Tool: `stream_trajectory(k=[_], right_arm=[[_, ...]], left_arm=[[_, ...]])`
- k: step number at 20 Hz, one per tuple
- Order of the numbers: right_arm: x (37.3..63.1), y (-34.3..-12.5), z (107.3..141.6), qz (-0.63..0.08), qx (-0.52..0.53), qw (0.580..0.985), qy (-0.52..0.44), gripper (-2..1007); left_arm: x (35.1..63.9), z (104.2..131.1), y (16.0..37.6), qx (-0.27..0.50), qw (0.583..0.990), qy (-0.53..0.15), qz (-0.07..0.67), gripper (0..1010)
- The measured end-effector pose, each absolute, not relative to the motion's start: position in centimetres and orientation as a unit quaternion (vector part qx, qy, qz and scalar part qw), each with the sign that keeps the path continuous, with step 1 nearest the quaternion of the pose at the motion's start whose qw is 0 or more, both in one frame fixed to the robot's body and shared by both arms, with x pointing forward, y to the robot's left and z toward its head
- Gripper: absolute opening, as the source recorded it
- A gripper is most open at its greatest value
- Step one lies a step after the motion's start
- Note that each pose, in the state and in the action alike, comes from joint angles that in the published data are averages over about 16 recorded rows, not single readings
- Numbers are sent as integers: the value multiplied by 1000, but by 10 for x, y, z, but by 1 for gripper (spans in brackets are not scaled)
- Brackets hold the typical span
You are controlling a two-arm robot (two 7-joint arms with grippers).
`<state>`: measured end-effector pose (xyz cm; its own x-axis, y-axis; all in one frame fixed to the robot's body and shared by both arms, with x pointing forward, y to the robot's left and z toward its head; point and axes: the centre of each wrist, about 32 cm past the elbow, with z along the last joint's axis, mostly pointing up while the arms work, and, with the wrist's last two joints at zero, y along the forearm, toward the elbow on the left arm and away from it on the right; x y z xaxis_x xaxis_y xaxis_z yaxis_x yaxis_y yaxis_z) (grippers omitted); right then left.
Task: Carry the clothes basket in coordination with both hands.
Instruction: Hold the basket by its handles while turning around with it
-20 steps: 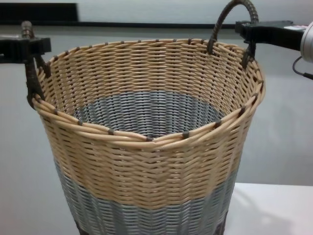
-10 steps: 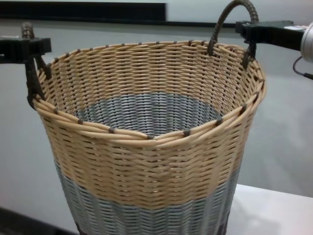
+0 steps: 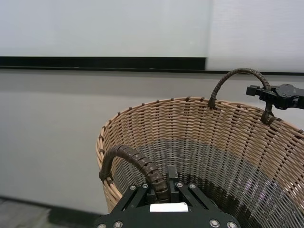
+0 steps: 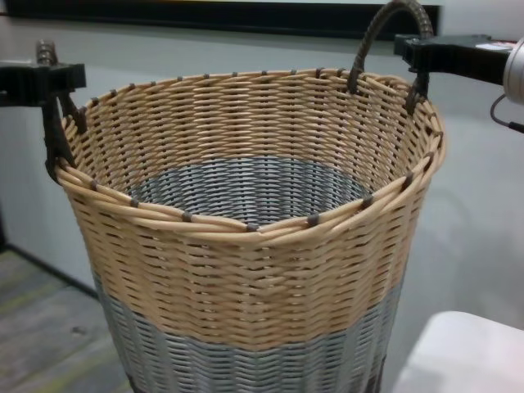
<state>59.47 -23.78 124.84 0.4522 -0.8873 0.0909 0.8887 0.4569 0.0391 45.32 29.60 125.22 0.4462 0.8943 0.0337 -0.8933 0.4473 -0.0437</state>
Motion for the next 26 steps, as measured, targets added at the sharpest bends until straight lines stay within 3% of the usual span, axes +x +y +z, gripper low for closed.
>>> stream_trajectory(k=[26], right_arm=[[595,-238,1248,-521,-7,852,-49,46]], left_arm=[[453,1252,296,-10,850,-26,526,175]])
